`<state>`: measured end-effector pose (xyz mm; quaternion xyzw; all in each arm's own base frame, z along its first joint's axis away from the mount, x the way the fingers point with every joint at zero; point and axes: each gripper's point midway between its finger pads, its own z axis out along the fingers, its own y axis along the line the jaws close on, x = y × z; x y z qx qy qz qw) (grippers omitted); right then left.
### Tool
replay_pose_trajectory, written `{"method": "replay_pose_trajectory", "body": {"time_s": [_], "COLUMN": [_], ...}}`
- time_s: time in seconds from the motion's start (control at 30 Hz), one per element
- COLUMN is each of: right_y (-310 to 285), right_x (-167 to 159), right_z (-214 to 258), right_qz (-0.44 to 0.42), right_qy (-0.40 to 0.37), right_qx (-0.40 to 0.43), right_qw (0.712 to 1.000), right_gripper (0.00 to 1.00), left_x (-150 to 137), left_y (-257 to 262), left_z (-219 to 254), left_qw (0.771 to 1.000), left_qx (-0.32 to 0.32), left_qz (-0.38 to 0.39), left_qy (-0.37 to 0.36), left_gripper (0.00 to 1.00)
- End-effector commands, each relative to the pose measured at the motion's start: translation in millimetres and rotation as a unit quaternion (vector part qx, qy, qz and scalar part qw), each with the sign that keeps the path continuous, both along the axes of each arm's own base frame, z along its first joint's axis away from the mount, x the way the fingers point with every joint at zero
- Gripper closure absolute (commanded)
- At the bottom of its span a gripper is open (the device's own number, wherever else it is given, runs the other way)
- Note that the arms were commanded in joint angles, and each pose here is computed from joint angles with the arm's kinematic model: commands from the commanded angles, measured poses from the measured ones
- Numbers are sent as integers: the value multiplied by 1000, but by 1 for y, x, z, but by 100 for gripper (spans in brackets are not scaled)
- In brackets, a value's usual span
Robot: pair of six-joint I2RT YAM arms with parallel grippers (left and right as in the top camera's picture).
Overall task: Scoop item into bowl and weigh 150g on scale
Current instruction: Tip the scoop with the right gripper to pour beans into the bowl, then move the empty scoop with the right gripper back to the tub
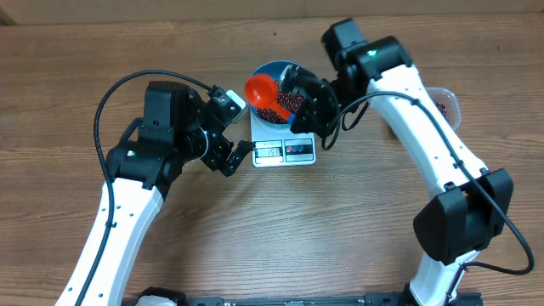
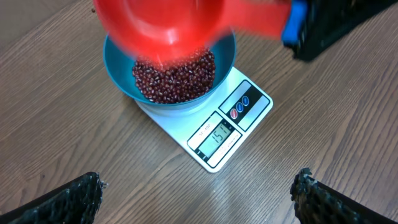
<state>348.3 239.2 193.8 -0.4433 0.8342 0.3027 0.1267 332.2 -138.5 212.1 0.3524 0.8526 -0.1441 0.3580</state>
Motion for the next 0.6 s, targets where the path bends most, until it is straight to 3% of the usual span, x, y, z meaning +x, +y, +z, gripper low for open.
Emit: {"method": "replay_pose_trajectory", "body": {"time_s": [0.0,0.1,0.33,0.57], "right_y": [-9,-29,-59,-123], "right_x": [14,26,34,19], "right_z": [35,43,99,87], "right_qz": [-144,-236,-231,-303], "right_qy": [99,176,257,294], "right_qx": [74,100,273,249], "right_qw": [982,950,898,872], "right_gripper": [96,96,96,96], "left_x": [2,2,2,2], "left_y": [3,3,3,3], "left_z": [1,1,1,1], "left_qw": [1000,1000,1000,1000], "left_qx": [-3,-3,-3,-3], "left_qz": [6,6,6,6], "left_qy": [1,1,1,1], "left_gripper": [1,1,0,0]}}
